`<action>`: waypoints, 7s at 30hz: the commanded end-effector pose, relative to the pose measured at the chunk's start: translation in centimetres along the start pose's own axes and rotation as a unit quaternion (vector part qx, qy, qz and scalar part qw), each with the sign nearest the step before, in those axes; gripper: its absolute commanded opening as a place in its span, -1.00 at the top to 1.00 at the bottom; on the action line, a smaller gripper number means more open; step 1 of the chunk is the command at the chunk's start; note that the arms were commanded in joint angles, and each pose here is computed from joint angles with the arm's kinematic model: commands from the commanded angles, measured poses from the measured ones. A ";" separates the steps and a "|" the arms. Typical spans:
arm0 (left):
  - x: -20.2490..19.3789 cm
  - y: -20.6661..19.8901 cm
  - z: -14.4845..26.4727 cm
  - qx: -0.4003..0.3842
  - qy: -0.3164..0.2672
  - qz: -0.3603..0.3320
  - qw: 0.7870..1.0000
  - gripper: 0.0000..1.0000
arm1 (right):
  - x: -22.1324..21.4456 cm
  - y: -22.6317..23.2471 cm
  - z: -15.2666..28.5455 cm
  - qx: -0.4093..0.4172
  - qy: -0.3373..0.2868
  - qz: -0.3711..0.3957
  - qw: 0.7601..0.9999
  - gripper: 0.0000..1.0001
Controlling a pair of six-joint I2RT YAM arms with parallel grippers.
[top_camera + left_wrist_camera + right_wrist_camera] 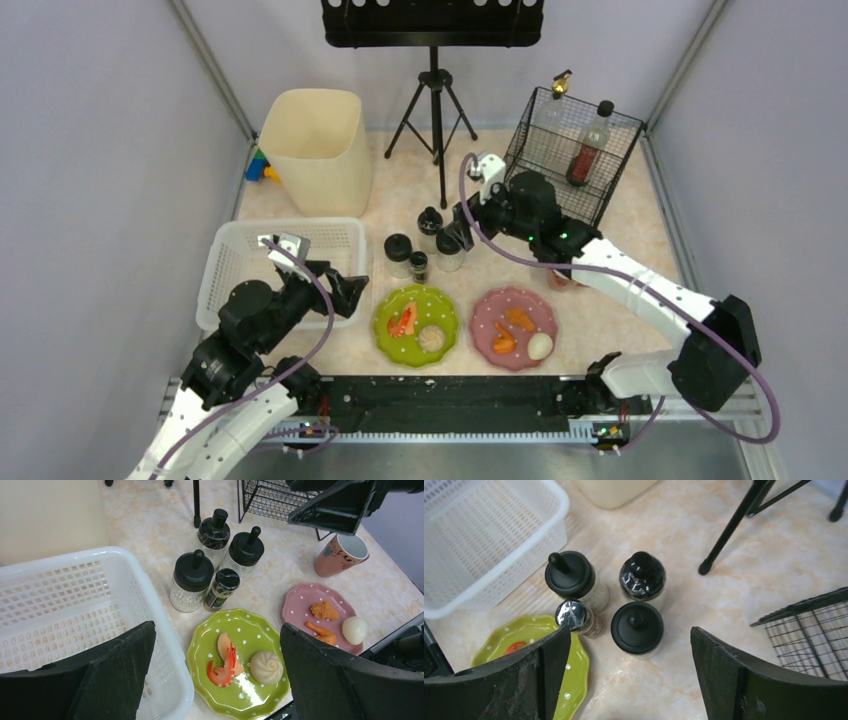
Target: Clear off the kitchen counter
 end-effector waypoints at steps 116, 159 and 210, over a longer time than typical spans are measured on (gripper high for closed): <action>0.4 -0.5 0.1 -0.024 -0.015 -0.003 1.000 -0.98 | 11.5 -20.9 -1.6 -0.392 -0.179 -0.150 0.890 1.00; 0.5 -0.5 0.3 -0.024 -0.018 -0.002 1.000 -0.98 | 1.8 -24.4 -7.8 -0.434 -0.122 -0.240 0.860 0.18; 0.3 0.1 0.0 0.000 -0.011 -0.006 1.000 -0.98 | 7.6 -5.3 -0.2 -0.084 -0.110 -0.128 0.982 -0.95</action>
Point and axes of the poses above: each gripper's point midway between its finger pads, its own z axis back along the fingers, its own y axis along the line the jaws close on, x = y × z, the point moved 7 cm from there along z, back along the fingers, and after that the axes turned 7 degrees about -z, right-handed, at the moved point
